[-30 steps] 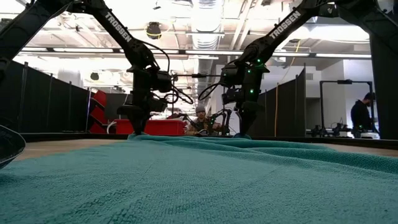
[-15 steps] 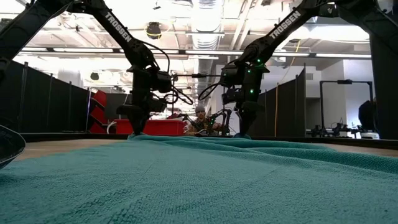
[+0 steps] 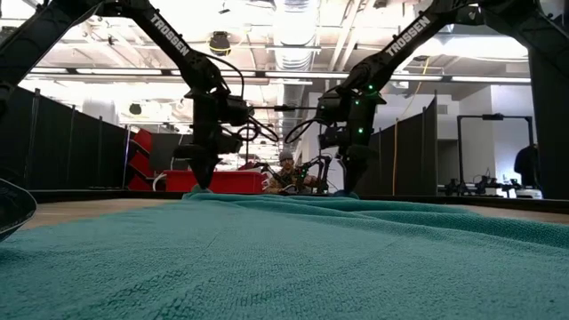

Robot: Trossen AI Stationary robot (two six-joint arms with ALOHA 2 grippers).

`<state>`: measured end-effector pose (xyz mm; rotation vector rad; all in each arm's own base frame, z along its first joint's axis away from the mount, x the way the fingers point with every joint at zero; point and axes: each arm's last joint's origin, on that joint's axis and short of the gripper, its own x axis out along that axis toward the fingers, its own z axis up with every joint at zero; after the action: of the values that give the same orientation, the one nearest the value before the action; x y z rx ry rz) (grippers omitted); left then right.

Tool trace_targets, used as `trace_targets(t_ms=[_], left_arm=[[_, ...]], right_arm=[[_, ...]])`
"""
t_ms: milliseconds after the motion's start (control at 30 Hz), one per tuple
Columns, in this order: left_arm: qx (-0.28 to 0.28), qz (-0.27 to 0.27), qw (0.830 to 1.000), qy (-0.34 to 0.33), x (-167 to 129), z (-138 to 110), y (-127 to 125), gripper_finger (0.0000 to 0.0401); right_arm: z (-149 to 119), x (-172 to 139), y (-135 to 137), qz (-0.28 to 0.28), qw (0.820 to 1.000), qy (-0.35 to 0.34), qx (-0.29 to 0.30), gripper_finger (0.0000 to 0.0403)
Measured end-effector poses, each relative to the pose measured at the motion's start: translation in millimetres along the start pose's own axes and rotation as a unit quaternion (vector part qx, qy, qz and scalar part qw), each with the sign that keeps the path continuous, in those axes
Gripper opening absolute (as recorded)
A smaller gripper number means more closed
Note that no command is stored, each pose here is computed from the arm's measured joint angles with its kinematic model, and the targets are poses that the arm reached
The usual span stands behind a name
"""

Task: Roll towel
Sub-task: Roll the blue towel

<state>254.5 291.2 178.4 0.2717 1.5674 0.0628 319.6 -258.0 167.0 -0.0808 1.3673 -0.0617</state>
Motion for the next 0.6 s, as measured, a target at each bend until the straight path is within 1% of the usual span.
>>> trace_targets(t_ms=[200, 300, 433, 533, 600], left_arm=[[0.001, -0.005, 1.0, -0.002, 0.1, -0.1, -0.7, 0.0071], [0.009, -0.009, 1.0, -0.001, 0.1, -0.5, -1.4, 0.0064], [0.008, -0.027, 0.999, -0.015, 2.4, -2.3, -2.8, 0.0045], [0.008, -0.037, 0.999, -0.009, 6.7, -5.9, -5.5, 0.0014], [0.006, -0.041, 0.999, -0.006, 8.4, -7.1, -6.9, 0.0005]], right_arm=[[-0.2, 0.0, 0.2, 0.001, 1.0, 0.001, 0.001, 0.0], [-0.2, 0.0, 0.1, 0.001, 1.0, 0.001, 0.001, 0.0], [-0.1, 0.0, 0.3, 0.001, 1.0, 0.001, 0.0, 0.0], [-0.1, 0.0, 0.3, 0.001, 1.0, 0.001, 0.0, 0.0], [-0.1, 0.0, 0.3, 0.001, 1.0, 0.001, 0.0, 0.0]])
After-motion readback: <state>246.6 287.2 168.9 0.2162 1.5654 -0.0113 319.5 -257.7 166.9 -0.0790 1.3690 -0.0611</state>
